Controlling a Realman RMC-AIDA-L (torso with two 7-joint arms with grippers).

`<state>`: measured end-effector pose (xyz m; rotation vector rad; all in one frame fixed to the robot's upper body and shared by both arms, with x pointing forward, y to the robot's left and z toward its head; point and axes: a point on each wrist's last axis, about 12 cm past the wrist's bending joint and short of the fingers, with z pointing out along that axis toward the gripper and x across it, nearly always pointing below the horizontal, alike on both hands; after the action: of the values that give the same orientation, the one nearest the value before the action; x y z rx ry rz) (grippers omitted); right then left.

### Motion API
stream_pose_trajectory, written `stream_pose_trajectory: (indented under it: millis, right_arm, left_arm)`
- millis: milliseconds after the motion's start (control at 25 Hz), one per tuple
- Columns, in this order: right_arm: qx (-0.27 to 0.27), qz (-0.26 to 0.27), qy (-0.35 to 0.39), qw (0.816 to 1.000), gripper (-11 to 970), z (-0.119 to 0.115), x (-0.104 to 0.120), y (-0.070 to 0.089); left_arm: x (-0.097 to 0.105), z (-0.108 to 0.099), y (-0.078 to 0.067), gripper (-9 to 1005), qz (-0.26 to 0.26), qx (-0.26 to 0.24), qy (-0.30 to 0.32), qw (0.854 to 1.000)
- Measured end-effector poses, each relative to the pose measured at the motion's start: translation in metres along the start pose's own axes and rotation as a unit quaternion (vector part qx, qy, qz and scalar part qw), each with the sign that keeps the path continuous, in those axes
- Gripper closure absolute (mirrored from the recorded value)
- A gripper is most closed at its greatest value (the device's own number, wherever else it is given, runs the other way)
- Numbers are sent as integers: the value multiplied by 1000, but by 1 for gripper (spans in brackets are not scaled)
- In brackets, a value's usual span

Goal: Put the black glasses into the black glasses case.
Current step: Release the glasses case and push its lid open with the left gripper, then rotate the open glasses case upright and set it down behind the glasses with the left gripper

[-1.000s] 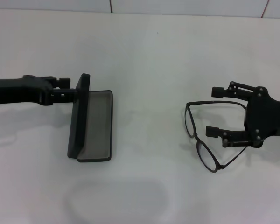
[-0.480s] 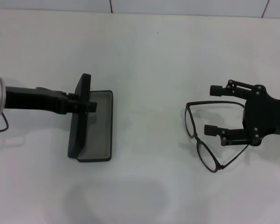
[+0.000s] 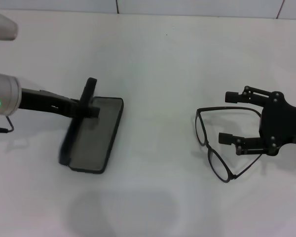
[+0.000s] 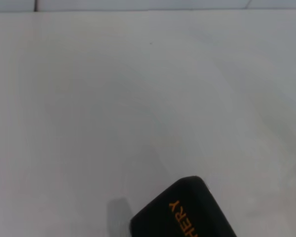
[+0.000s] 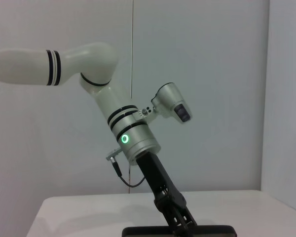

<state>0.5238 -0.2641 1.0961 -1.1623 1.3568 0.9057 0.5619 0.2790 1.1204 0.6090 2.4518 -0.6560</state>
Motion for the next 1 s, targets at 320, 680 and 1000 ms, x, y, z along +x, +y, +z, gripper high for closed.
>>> stream_pose_trajectory:
  millis: [320, 680, 1000]
  right_arm:
    - [-7, -3, 1, 1000, 86, -1, 0, 1]
    - [-79, -38, 8, 996, 86, -3, 2, 18]
    - [-102, -65, -11, 993, 86, -7, 7, 34]
  left_arm:
    - [-3, 0, 0, 494, 3, -12, 3, 1000]
    - [-20, 9, 0, 671, 73, -19, -13, 997]
    - [-82, 39, -27, 799, 229, -14, -34, 973]
